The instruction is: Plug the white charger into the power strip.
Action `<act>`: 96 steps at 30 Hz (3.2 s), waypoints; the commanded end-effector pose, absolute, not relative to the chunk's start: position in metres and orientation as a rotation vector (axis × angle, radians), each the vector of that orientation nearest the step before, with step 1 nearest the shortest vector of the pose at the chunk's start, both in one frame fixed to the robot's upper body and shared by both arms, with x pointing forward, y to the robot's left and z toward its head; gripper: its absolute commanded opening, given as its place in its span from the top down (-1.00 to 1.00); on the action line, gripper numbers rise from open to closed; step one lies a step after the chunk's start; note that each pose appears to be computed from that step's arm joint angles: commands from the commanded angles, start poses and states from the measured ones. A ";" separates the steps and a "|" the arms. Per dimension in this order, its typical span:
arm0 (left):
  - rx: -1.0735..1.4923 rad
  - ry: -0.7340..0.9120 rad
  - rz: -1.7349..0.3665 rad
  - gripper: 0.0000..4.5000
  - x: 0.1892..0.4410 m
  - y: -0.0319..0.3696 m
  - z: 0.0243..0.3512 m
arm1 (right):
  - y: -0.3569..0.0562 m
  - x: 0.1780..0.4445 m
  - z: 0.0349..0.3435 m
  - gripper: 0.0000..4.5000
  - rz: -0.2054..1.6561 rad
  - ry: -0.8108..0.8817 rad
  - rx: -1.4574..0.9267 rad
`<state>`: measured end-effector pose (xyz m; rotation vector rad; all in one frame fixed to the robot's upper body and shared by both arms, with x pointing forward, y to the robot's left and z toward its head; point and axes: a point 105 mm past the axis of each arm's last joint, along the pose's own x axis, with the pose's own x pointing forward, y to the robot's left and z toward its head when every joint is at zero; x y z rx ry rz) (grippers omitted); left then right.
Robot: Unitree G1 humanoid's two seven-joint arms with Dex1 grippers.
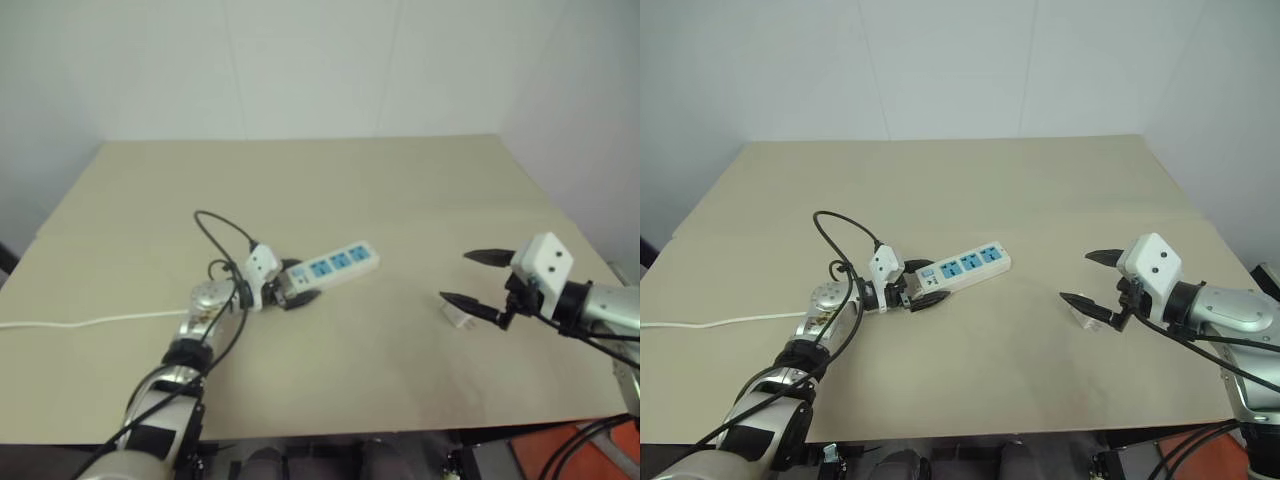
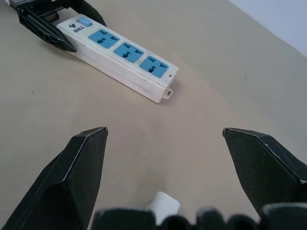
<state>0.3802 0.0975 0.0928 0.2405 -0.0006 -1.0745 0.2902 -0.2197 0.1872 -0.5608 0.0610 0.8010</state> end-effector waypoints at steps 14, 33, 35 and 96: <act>0.248 -0.011 -1.218 -0.46 0.352 0.110 0.100 | -0.212 0.289 0.201 -1.00 0.804 0.000 -0.563; 0.347 0.067 -1.483 -0.46 0.283 0.104 0.074 | -0.192 0.344 0.215 -1.00 0.594 0.226 -0.307; 0.337 0.065 -1.490 -0.46 0.283 0.101 0.073 | -0.192 0.353 0.217 -1.00 0.518 0.335 -0.299; 0.347 0.086 -1.423 -0.46 0.293 0.103 0.066 | -0.165 0.383 0.205 0.51 0.684 0.606 -0.205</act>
